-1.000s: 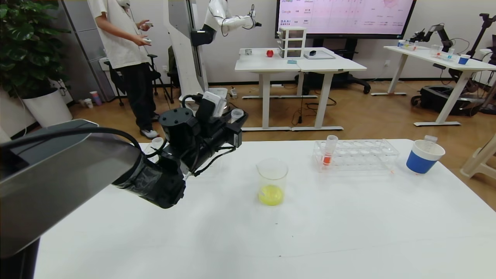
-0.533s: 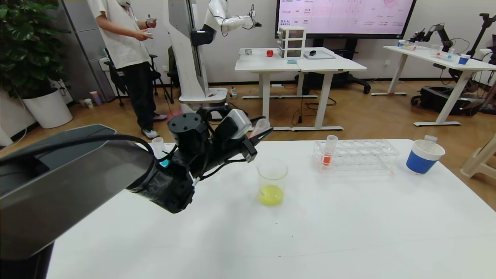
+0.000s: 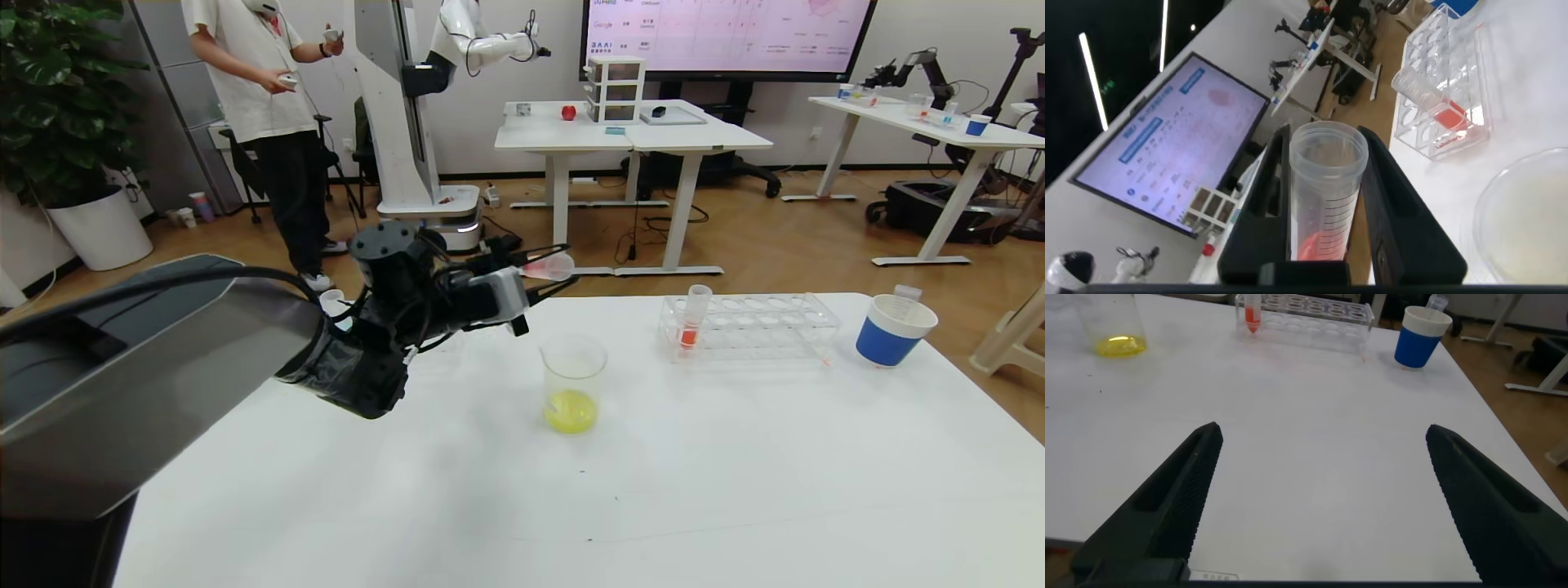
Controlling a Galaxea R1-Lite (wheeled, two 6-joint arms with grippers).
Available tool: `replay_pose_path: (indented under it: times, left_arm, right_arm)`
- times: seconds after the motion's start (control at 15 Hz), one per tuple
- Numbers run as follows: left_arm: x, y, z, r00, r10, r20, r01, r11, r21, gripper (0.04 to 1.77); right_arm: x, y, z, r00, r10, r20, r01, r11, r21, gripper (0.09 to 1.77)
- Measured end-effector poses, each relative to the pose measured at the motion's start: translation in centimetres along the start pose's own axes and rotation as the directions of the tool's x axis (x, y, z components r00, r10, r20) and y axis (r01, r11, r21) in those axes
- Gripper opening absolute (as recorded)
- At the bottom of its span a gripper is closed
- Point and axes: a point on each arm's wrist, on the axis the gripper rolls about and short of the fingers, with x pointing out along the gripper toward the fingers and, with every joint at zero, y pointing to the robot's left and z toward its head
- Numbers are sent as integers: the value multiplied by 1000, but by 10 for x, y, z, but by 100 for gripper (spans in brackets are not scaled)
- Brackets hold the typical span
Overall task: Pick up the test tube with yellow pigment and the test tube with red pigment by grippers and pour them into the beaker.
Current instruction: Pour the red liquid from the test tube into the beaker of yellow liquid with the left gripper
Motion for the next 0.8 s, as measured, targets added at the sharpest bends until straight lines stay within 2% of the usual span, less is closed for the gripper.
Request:
replay_pose_path:
  times: [0.2,0.33,0.8]
  left_arm:
    - [2,-1,-5,995,-77,57,69,989,133,53]
    - [5,-4,-8,992,-97,80,80,978,192,53]
    - [11,-21,-11,984,-139,114,98,947,305,53]
  right_arm:
    - [0,0,0,1000,0,0,0,1000,0,174]
    - [0,0,0,1000,0,0,0,1000,0,174]
    - [0,0,0,1000,0,0,0,1000,0,174]
